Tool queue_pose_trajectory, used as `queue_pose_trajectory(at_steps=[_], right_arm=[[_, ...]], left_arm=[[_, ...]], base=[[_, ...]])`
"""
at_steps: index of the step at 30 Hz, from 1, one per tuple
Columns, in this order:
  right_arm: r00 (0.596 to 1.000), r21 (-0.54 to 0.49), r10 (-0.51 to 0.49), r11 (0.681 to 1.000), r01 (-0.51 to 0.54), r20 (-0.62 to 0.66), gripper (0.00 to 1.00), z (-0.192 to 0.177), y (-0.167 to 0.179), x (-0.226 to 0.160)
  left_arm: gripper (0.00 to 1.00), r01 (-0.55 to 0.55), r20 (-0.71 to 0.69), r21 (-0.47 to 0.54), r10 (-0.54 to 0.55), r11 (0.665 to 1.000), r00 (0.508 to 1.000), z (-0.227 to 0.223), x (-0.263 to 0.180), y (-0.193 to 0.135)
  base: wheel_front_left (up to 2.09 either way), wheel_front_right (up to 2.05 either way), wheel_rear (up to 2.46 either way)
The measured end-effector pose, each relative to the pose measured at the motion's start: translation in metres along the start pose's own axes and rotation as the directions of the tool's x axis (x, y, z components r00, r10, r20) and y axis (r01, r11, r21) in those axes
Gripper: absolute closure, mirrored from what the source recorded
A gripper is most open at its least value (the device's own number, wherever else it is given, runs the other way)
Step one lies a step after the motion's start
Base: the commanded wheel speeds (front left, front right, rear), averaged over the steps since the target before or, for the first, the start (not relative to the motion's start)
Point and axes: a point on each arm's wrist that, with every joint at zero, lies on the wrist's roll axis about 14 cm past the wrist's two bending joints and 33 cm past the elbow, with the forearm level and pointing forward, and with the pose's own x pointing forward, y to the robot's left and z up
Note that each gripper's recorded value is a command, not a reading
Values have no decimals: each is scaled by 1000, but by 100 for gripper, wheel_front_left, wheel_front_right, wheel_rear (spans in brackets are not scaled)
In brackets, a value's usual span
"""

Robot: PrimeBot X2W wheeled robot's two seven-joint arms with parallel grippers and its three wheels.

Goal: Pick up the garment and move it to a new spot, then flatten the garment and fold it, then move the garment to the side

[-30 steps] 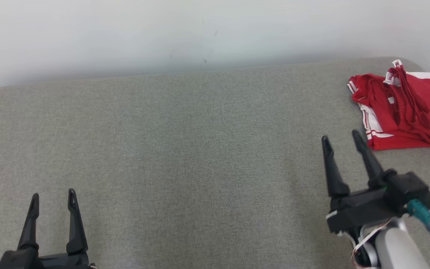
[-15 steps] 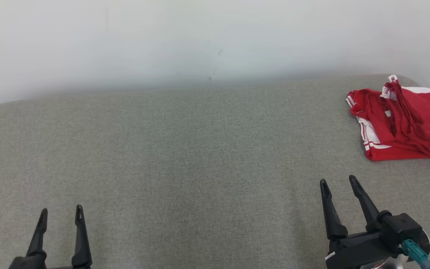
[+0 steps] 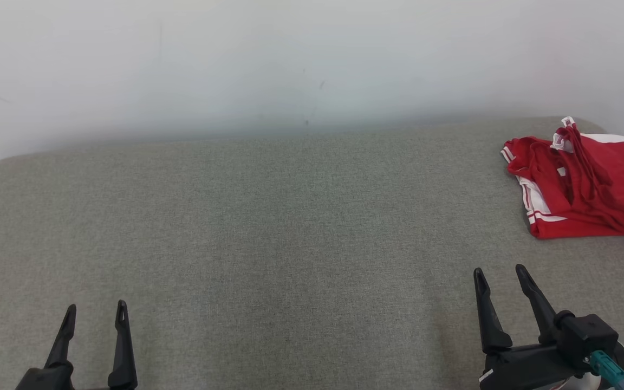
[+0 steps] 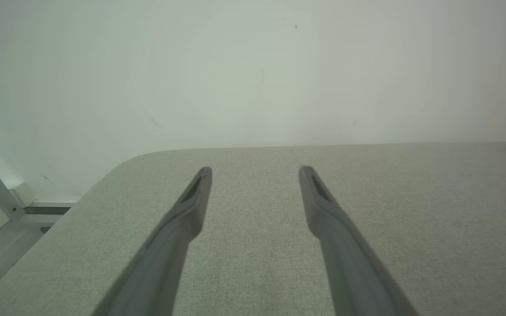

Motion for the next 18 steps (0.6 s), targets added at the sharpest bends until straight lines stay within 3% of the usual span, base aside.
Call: queue_pose_trajectory(at_steps=[18], right_arm=[[1000,5,-4,1000,4,-16,0,-5,-1,-1]], left_arm=[[0,-23,-11,0,23,1000,1000,-1,-3,6]], base=[[0,0,0]])
